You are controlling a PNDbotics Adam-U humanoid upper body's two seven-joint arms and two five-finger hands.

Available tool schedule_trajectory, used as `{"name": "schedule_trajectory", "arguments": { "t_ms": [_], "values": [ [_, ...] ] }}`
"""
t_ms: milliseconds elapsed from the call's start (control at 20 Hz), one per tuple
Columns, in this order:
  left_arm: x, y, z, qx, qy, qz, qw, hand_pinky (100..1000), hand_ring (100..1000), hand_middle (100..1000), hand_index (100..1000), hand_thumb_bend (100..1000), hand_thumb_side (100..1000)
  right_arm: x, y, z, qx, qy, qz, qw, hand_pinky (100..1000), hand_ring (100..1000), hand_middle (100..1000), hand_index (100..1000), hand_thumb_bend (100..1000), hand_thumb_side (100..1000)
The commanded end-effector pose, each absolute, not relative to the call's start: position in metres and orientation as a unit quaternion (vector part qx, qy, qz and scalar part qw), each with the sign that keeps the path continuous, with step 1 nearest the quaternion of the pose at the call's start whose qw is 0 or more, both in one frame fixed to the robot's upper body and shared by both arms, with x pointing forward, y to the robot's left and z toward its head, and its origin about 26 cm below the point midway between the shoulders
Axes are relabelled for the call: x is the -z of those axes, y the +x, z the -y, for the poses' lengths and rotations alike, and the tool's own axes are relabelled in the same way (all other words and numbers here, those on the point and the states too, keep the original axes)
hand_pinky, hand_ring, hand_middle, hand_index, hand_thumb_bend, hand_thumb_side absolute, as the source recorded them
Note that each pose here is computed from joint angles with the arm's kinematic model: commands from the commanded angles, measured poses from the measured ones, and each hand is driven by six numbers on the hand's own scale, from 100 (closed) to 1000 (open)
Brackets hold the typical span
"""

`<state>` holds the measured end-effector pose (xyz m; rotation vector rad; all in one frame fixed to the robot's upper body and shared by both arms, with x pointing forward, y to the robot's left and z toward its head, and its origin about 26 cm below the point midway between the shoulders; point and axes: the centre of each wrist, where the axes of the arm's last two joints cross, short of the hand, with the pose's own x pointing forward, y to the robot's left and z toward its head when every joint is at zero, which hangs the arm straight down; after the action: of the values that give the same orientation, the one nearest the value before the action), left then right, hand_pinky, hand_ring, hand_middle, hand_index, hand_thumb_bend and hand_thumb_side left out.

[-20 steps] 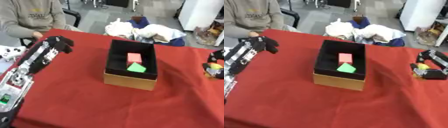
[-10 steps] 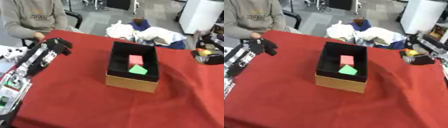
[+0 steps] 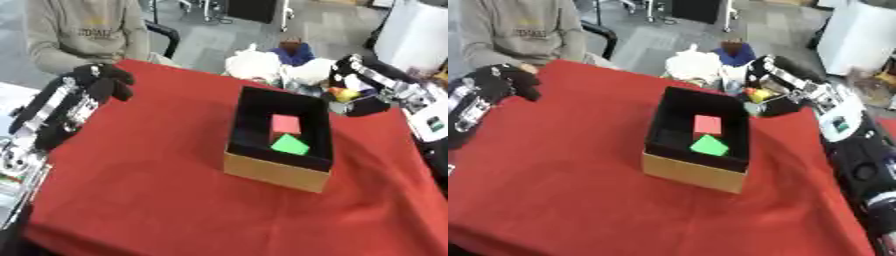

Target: Pick up objects on the table and place them in the box.

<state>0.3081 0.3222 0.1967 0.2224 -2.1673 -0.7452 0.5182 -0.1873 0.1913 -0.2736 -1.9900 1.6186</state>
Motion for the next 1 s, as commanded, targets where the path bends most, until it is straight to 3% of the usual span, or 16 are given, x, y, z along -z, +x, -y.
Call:
{"name": "schedule_trajectory", "arguments": {
  "t_ms": [50,200,300,400,550,600,650,800,850,900,1000],
  "values": [
    [-0.21,0.306,-0.32,0.294,0.087,0.869,0.388,665,648,660,750,313,841,-0.201,0.518,0.173,-0.675,-0.078,0.705,0.201,686,489,469,228,100,153],
    [-0.211,0.307,-0.317,0.294,0.081,0.87,0.387,666,648,660,750,316,842,-0.189,0.516,0.159,-0.691,-0.076,0.691,0.199,689,514,495,337,100,210],
    [-0.21,0.307,-0.316,0.295,0.078,0.87,0.388,666,648,660,750,317,844,-0.183,0.514,0.154,-0.701,-0.081,0.681,0.196,695,543,532,500,100,251],
    [-0.21,0.307,-0.315,0.296,0.076,0.869,0.388,666,648,660,750,317,846,-0.179,0.513,0.152,-0.709,-0.088,0.673,0.189,702,576,586,678,100,403],
    [-0.209,0.307,-0.316,0.296,0.077,0.868,0.391,667,648,659,749,320,847,-0.181,0.512,0.15,-0.716,-0.105,0.668,0.176,719,640,696,824,100,493],
    [-0.208,0.307,-0.316,0.295,0.078,0.868,0.392,667,648,659,749,320,847,-0.182,0.512,0.15,-0.716,-0.109,0.668,0.173,719,640,696,824,100,493],
    [-0.208,0.307,-0.317,0.295,0.079,0.867,0.393,667,648,642,749,320,850,-0.184,0.512,0.15,-0.714,-0.114,0.67,0.17,732,681,750,856,100,546],
    [-0.206,0.307,-0.318,0.296,0.081,0.865,0.396,667,648,635,750,320,854,-0.19,0.513,0.154,-0.703,-0.127,0.681,0.162,755,728,800,872,100,666],
    [-0.205,0.307,-0.318,0.296,0.082,0.864,0.398,668,649,634,750,321,857,-0.193,0.513,0.156,-0.697,-0.131,0.686,0.16,771,754,825,874,100,779],
    [-0.204,0.307,-0.319,0.297,0.083,0.863,0.4,668,649,633,749,320,857,-0.195,0.513,0.158,-0.692,-0.134,0.691,0.158,775,758,828,875,100,798],
    [-0.203,0.307,-0.32,0.296,0.086,0.862,0.403,668,649,632,749,321,858,-0.199,0.513,0.163,-0.684,-0.142,0.699,0.155,817,799,864,882,100,961]
  ]
}}
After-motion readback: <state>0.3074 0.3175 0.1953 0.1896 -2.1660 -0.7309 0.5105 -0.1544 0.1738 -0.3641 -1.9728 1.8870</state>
